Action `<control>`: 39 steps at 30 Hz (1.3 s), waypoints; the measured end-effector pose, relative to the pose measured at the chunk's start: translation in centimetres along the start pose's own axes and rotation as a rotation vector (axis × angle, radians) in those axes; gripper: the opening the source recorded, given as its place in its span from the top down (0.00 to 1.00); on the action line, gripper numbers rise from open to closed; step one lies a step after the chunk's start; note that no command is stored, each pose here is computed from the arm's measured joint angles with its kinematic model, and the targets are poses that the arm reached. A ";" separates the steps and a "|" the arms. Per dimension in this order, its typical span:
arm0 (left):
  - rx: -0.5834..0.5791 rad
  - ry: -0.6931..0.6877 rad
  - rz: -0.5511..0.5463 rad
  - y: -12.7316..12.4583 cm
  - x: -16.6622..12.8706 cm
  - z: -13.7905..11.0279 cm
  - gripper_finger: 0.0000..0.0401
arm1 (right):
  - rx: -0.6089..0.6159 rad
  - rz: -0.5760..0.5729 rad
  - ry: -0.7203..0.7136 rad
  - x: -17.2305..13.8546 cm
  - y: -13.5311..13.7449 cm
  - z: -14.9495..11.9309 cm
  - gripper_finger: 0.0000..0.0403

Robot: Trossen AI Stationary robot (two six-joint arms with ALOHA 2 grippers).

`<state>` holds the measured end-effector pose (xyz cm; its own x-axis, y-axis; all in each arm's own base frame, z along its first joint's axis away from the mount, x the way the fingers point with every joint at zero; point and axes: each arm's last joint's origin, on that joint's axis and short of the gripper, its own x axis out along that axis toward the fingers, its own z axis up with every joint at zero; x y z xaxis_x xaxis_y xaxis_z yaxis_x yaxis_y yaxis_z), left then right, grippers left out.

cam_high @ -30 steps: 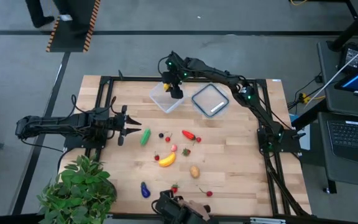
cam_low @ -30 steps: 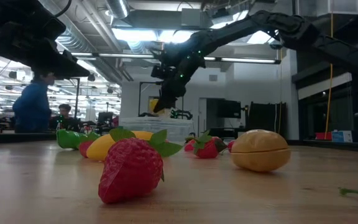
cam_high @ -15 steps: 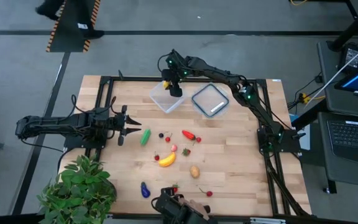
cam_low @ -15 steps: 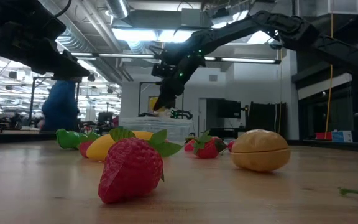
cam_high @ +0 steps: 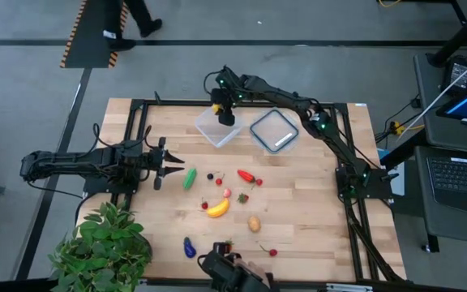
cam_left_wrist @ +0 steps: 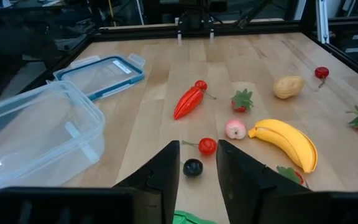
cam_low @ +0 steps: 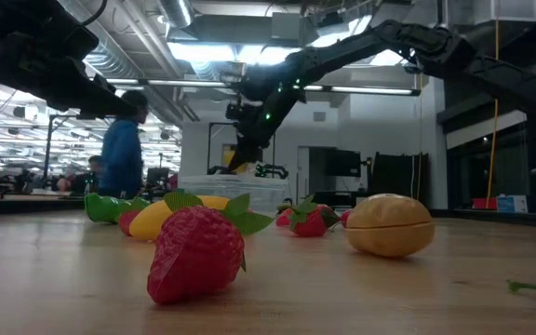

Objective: Pick and placing Produce into tupperware
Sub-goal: Put the lemon into the transparent container, then put the pea pod into the transparent container

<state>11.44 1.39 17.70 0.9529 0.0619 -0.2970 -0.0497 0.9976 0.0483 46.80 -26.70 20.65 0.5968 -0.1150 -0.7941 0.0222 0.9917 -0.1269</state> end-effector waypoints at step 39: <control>-0.042 0.001 0.003 0.0 0.0 0.0 0.72 | 0.139 0.139 0.036 1.5 0.4 -1.3 0.38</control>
<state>11.44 1.40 17.69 0.9526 0.0646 -0.2974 -0.0650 0.9978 0.0086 46.69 -26.50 18.66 0.5729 0.0239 -0.8193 0.0541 0.9963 0.0669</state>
